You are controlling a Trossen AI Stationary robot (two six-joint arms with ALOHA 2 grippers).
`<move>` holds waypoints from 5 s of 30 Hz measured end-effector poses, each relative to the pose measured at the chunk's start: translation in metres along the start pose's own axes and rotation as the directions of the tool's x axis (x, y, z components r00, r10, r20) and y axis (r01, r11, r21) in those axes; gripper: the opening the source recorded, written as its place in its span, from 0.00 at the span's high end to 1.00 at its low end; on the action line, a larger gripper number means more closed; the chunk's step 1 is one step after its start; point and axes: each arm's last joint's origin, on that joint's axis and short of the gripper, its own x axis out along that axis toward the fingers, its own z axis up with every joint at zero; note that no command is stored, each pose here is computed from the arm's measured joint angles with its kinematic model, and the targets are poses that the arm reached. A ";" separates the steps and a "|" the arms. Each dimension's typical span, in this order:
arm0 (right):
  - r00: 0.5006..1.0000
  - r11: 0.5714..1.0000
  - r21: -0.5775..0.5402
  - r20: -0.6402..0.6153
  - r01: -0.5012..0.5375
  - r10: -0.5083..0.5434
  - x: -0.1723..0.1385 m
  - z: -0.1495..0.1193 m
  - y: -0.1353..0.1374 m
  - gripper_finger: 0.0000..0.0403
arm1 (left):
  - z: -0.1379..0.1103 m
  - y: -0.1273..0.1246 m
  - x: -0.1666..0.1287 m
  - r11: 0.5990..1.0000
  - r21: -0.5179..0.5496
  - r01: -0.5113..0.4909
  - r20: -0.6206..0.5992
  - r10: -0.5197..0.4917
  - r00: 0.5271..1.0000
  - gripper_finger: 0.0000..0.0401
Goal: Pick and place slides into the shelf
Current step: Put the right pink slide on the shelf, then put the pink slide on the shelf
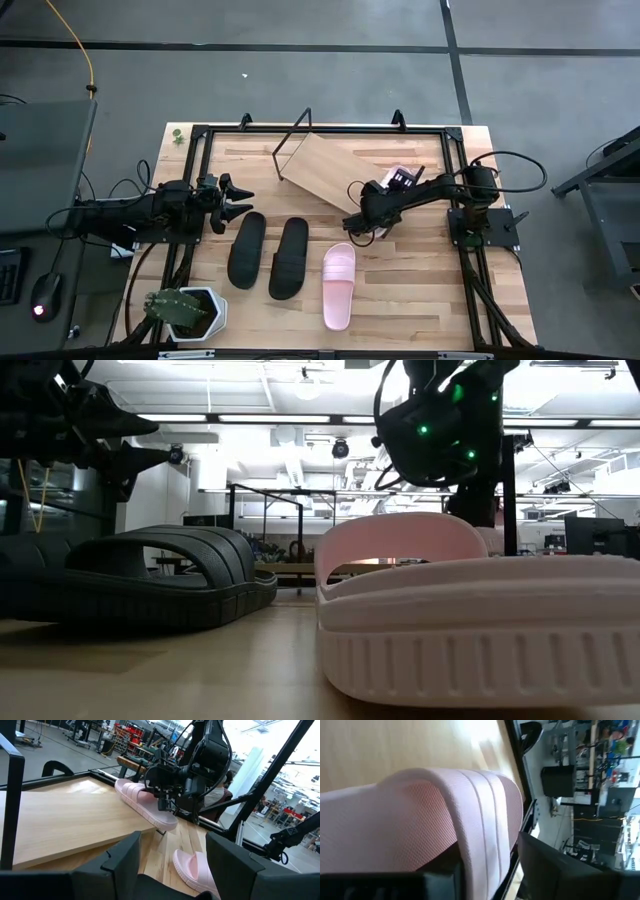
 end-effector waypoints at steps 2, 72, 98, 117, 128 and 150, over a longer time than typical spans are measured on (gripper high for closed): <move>1.000 1.000 -0.002 -0.010 -0.009 0.008 0.000 0.000 0.000 0.60 | 0.000 0.000 0.000 1.000 0.000 0.000 0.000 0.000 1.000 0.49; 0.186 0.386 -0.318 0.511 -0.866 0.839 -0.219 -0.021 0.054 0.51 | 0.000 0.000 0.000 1.000 0.000 -0.001 -0.002 0.001 1.000 0.49; 0.248 0.600 -0.458 0.620 -0.656 0.744 -0.236 -0.072 0.072 0.51 | -0.001 0.001 0.000 0.999 0.016 -0.029 0.000 0.029 1.000 0.49; 0.312 0.607 -0.484 0.559 -0.630 0.768 -0.240 -0.065 0.084 0.51 | -0.001 0.001 0.000 0.999 0.020 -0.029 0.000 0.029 1.000 0.49; 0.499 0.747 -0.485 0.556 -0.455 0.664 -0.270 -0.051 0.114 0.51 | -0.001 0.001 0.000 0.999 0.020 -0.030 0.001 0.030 1.000 0.49; 0.609 0.794 -0.441 0.513 -0.418 0.605 -0.253 -0.075 0.114 0.51 | -0.001 0.001 0.000 0.999 0.024 -0.028 -0.001 0.028 1.000 0.49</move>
